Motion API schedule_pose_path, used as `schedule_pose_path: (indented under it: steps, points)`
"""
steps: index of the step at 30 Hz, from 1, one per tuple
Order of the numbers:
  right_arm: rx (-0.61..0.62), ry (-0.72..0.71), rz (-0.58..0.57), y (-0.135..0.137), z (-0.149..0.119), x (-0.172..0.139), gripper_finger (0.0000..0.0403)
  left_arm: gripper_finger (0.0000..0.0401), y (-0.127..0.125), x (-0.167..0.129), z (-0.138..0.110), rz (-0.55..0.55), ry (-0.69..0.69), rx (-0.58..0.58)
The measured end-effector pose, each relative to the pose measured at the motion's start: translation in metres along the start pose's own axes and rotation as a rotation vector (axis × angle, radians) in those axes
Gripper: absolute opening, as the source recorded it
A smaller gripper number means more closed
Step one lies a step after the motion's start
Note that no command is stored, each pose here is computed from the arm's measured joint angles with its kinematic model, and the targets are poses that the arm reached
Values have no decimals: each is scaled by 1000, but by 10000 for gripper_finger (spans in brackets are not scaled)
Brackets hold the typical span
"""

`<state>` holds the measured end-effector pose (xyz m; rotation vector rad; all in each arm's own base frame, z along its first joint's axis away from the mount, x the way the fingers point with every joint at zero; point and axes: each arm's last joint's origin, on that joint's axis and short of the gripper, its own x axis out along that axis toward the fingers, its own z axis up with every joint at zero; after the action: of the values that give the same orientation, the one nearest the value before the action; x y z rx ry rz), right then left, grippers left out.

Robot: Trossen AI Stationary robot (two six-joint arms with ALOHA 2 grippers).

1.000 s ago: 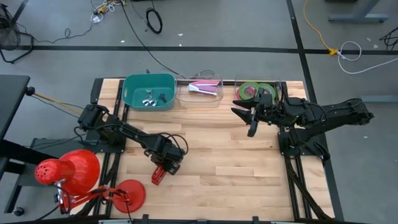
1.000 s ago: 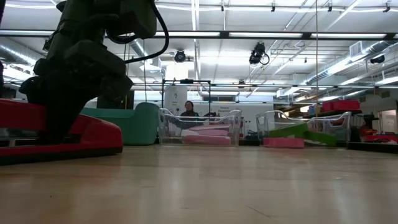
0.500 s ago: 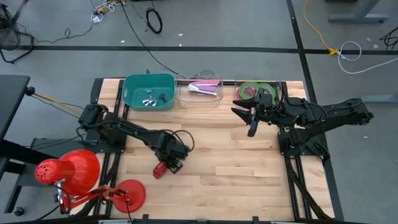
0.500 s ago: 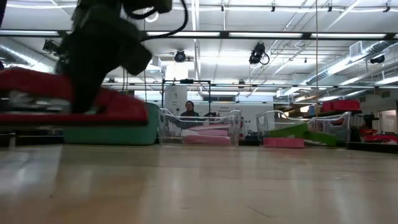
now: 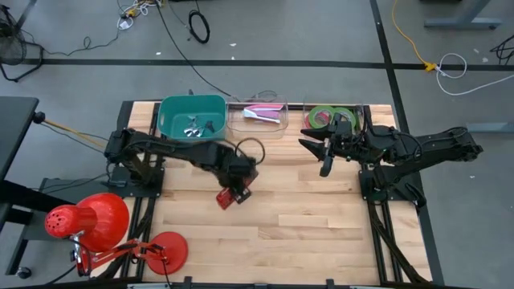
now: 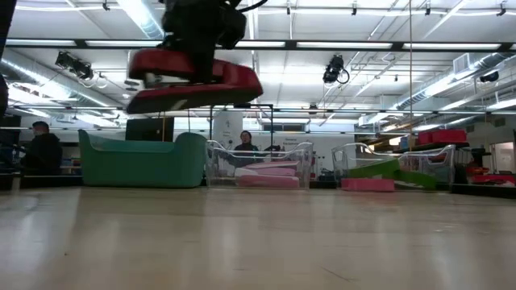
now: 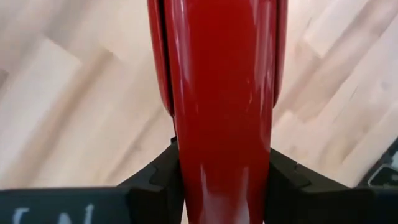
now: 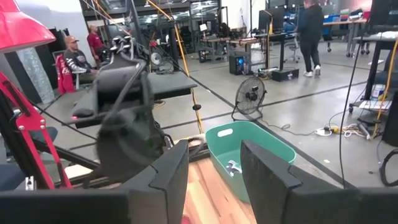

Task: Pick and place Stapler, Stapler remover, tape
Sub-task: Put the red stapler into the left transparent bin

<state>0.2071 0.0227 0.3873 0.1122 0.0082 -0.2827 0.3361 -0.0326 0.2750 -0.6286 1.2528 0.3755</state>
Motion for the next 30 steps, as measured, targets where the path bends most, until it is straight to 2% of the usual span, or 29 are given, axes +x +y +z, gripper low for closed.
schedule_pose_path:
  steps: [19,30]
  points:
    - [-22,-74,3,-11,16,-26,146,152,72,-58,86,17,-275,96]
    - [-37,-64,1,-11,15,-26,146,152,120,-69,109,40,-328,92]
